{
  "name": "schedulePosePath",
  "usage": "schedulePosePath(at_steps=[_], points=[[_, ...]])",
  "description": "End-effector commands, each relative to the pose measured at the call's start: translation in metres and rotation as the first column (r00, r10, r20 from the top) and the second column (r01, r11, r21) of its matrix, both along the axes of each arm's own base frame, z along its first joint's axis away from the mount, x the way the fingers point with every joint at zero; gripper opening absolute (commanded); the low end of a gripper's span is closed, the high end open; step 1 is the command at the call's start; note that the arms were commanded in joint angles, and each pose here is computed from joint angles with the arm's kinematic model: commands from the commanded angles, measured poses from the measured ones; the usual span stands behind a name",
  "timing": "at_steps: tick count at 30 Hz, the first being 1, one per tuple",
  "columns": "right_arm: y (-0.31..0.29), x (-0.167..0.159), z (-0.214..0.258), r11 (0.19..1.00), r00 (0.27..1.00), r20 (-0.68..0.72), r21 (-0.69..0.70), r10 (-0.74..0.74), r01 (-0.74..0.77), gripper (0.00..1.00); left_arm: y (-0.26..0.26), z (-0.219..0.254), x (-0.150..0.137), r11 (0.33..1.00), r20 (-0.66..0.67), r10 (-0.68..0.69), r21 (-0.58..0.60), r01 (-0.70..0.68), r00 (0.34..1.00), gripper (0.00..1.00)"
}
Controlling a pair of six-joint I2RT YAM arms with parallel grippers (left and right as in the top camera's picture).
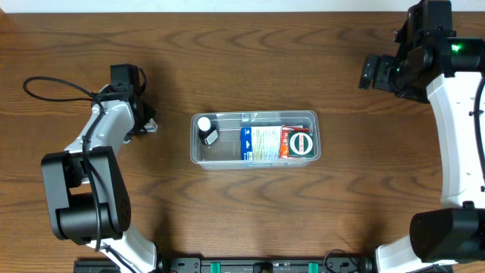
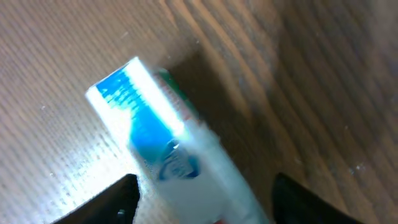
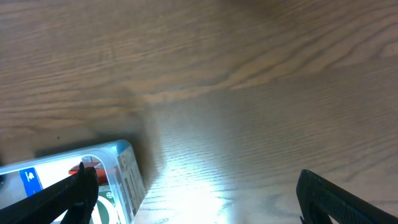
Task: Pack container
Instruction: 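Release the bottle and move the left gripper to the Panadol box, then grasp the white Panadol box end with the left gripper and lift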
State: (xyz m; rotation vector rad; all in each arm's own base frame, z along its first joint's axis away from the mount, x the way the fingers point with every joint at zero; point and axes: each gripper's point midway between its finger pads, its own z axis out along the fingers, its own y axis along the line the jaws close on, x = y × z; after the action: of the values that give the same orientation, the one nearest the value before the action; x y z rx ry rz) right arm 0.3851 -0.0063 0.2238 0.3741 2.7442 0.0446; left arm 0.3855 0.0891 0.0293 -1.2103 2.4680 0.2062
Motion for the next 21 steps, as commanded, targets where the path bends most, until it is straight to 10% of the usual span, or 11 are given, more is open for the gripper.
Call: schedulePosePath(at_steps=[1, 11, 21], points=[[-0.001, 0.001, 0.001, 1.000, 1.000, 0.004, 0.001, 0.003, -0.003, 0.99, 0.002, 0.005, 0.006, 1.000, 0.024, 0.009, 0.001, -0.009, 1.000, 0.57], [-0.001, 0.001, 0.001, 1.000, 1.000, 0.004, 0.001, 0.003, -0.003, 0.99, 0.001, 0.002, -0.003, 1.000, -0.019, 0.008, -0.003, -0.009, 1.000, 0.27], [-0.001, 0.001, 0.001, 1.000, 1.000, 0.004, 0.001, 0.003, -0.003, 0.99, -0.008, 0.003, -0.009, 0.990, -0.073, -0.141, -0.024, 0.140, 0.987, 0.22]])
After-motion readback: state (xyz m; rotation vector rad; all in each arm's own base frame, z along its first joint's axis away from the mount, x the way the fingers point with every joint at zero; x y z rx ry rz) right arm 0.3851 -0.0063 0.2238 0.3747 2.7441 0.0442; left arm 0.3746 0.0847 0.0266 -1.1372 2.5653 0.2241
